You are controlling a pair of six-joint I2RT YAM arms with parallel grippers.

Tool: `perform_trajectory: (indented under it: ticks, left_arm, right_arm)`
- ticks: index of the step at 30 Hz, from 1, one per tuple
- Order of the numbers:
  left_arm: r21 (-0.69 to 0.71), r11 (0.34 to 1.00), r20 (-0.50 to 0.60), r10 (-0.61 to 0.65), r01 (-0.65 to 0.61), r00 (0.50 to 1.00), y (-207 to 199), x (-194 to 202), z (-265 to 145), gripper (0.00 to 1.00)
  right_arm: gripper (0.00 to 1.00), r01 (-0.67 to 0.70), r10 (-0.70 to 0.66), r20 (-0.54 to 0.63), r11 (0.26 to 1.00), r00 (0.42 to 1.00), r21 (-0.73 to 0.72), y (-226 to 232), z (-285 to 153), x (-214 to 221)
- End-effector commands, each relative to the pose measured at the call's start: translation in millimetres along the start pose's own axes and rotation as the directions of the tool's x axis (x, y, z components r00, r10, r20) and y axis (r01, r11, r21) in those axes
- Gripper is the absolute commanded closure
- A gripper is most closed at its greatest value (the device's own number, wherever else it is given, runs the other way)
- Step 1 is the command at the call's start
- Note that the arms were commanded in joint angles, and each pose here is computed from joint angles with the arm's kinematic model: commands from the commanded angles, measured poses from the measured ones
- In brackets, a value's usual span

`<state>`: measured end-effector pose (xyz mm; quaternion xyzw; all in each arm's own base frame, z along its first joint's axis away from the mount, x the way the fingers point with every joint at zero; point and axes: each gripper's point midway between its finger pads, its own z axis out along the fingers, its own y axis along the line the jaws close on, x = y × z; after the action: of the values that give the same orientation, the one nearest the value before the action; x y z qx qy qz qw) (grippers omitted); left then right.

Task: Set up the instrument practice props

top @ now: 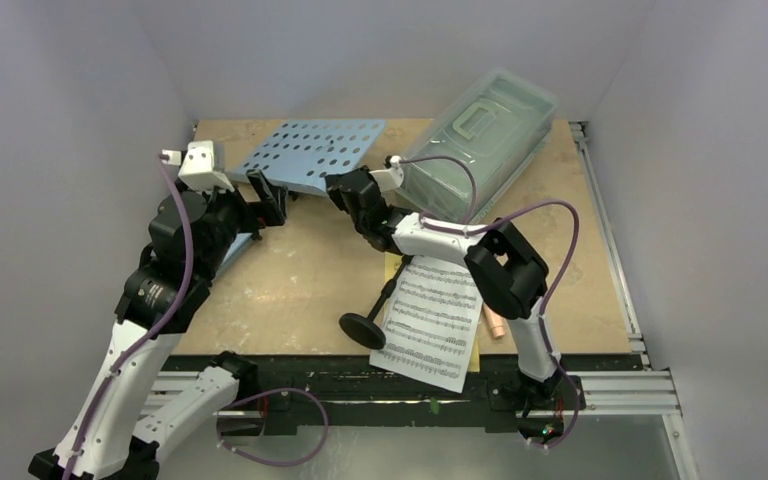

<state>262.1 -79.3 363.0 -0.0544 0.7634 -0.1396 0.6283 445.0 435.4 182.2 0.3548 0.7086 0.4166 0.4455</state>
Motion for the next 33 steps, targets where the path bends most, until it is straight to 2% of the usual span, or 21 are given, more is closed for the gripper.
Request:
perform_trajectory:
  ticks: [1, 3, 9, 18, 27, 30, 33]
  left_arm:
    - [0.0, 1.0, 0.087, 0.001, -0.001, 0.996, -4.5, -32.5, -4.5, 0.02]
    - [-0.001, 1.0, 0.085, -0.003, 0.003, 0.996, -6.1, -34.6, -1.4, 0.02]
    - [0.021, 0.998, 0.071, -0.059, 0.058, 0.996, -18.0, -47.3, 1.6, 0.01]
    - [0.102, 0.984, 0.096, -0.159, 0.149, 0.983, -38.9, -73.6, -5.4, 0.01]
    - [0.079, 0.99, 0.168, -0.131, 0.119, 0.977, -37.1, -111.2, -19.9, 0.01]
    - [0.031, 0.993, 0.168, -0.119, 0.115, 0.979, -24.8, -102.6, -22.7, 0.01]
    - [-0.015, 0.991, 0.134, -0.126, 0.129, 0.983, -12.6, -77.8, -19.9, 0.01]
  right_arm:
    - [1.0, 0.184, -0.145, 0.134, 0.918, 0.98, -0.35, 110.9, -50.2, -51.8]
    - [1.0, 0.252, -0.155, 0.224, 0.815, 0.962, -0.521, 150.7, -78.7, -67.9]
    - [1.0, 0.35, -0.15, 0.334, 0.634, 0.931, -0.69, 222.3, -120.1, -92.2]
    - [1.0, 0.387, -0.035, 0.423, 0.477, 0.905, -0.789, 317.1, -175.6, -145.6]
    - [1.0, 0.449, -0.038, 0.454, 0.242, 0.89, -0.86, 368.9, -230.1, -174.8]
    - [1.0, 0.483, -0.054, 0.482, 0.176, 0.875, -0.858, 373.4, -240.3, -186.9]
    - [1.0, 0.502, -0.053, 0.5, 0.105, 0.865, -0.858, 376.9, -254.4, -198.0]
